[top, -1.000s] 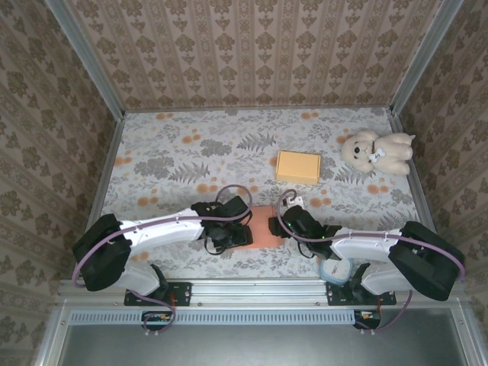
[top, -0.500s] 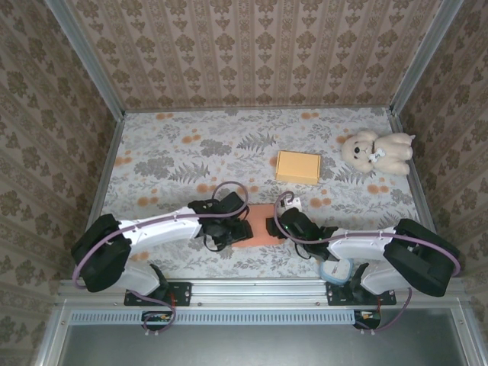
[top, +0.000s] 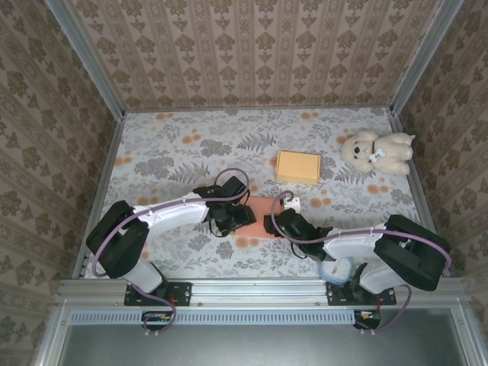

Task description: Fold the paper box

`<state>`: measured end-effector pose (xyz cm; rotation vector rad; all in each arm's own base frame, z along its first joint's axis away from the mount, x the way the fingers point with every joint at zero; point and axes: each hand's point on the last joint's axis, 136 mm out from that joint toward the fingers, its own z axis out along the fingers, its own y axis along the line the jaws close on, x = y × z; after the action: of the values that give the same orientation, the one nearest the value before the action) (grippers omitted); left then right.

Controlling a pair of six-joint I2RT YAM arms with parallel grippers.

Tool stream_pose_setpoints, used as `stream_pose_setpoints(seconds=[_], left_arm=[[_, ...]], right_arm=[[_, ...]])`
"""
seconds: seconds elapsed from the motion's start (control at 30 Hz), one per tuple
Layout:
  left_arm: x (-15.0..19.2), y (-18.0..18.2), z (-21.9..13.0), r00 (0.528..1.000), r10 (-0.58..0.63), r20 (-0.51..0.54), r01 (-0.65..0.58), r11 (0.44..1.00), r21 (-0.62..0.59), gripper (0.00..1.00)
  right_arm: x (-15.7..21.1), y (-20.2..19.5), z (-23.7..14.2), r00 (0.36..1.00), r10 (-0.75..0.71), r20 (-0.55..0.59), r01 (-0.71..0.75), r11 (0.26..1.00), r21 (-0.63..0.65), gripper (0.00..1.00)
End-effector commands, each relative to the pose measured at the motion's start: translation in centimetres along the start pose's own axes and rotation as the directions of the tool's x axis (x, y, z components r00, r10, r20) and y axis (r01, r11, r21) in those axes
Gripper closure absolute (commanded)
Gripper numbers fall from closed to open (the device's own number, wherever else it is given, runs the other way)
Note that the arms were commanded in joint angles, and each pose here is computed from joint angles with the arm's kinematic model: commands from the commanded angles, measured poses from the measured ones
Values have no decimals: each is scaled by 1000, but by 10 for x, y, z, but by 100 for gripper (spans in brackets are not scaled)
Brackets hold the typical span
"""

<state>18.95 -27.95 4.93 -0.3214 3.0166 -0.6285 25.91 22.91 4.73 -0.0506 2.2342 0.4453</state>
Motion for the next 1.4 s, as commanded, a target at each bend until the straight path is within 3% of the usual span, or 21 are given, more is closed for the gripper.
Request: stream_pose_setpoints(seconds=[0.0, 0.27, 0.63, 1.03, 1.37], left_arm=[[-3, -51, -7, 999, 44, -9, -42, 983, 176, 34], [1, -55, -19, 997, 73, -12, -71, 986, 152, 24], [7, -46, -25, 999, 50, -8, -48, 986, 160, 22], [16, -76, -32, 996, 84, -2, -82, 970, 229, 22], [13, -37, -10, 995, 101, -1, -101, 990, 100, 24]], right_arm=[[18, 4, 5, 998, -18, -63, 18, 1000, -4, 35], [22, 4, 14, 998, 7, -64, -7, 1000, 0, 35], [14, 8, 2, 998, 43, -41, -44, 998, -35, 35], [14, 6, 2, 998, 56, -34, -57, 998, -31, 35], [15, 2, 0, 999, 24, -38, -25, 1000, -20, 35]])
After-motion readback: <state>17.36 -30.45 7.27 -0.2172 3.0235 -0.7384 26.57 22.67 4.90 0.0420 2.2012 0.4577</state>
